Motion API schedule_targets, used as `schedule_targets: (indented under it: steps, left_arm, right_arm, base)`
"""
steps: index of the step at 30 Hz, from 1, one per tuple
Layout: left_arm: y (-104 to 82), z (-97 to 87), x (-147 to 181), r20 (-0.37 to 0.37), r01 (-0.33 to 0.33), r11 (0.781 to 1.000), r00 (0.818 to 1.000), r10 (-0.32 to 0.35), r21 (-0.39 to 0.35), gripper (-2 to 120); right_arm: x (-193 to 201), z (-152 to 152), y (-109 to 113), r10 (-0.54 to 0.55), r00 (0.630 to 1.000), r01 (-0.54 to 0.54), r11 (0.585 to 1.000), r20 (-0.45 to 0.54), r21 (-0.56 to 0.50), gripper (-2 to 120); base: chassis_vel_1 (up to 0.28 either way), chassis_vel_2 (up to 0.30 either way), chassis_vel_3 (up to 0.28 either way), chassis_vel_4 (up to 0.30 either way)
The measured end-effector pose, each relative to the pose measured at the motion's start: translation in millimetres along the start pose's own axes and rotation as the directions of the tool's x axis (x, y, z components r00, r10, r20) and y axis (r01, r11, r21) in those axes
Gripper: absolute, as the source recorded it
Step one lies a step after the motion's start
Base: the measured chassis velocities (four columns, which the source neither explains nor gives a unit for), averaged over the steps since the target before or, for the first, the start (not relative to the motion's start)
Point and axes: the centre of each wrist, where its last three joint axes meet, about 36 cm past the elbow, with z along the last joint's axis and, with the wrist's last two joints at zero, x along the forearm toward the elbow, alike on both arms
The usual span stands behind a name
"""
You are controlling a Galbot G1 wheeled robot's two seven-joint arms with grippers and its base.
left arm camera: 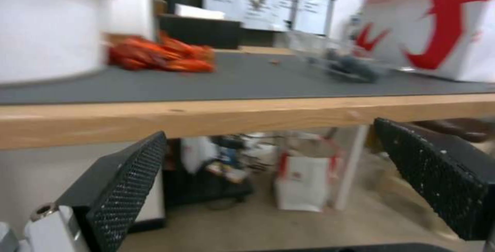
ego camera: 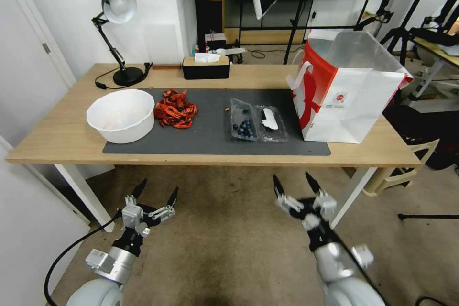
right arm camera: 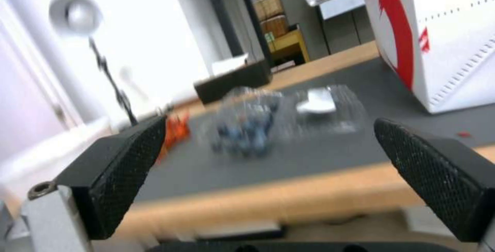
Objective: Close the takeout container lid, then place the container into the takeout bag.
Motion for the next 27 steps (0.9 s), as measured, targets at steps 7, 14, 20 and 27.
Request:
schedule_targets:
  steps: [7, 14, 20, 27]
  left_arm:
    - [-7.3, 0.7, -12, -0.023, -0.055, 0.998, 0.998, 0.055, 0.039, 100]
    - [-6.4, 0.6, -11, -0.023, -0.057, 0.996, 0.998, 0.058, 0.068, 100]
    - [-6.3, 4.1, -11, -0.027, -0.048, 0.996, 0.998, 0.05, 0.075, 100]
    - [-5.4, 5.6, -11, -0.028, -0.044, 0.996, 0.999, 0.046, 0.079, 100]
  right_arm:
    - [-39, -26, 14, 0.04, 0.999, -0.049, 0.949, -0.036, -0.31, 100]
    - [-73, -39, 14, 0.034, 0.987, -0.119, 0.808, -0.156, -0.578, 100]
    - [-101, -44, 17, 0.037, 0.97, -0.194, 0.708, -0.239, -0.679, 100]
    - [-125, -46, 17, 0.042, 0.957, -0.243, 0.658, -0.288, -0.713, 100]
  base:
    - [0.0, 0.0, 0.0, 0.0]
    - [0.0, 0.0, 0.0, 0.0]
    - [0.0, 0.0, 0.0, 0.0]
    - [0.0, 0.0, 0.0, 0.0]
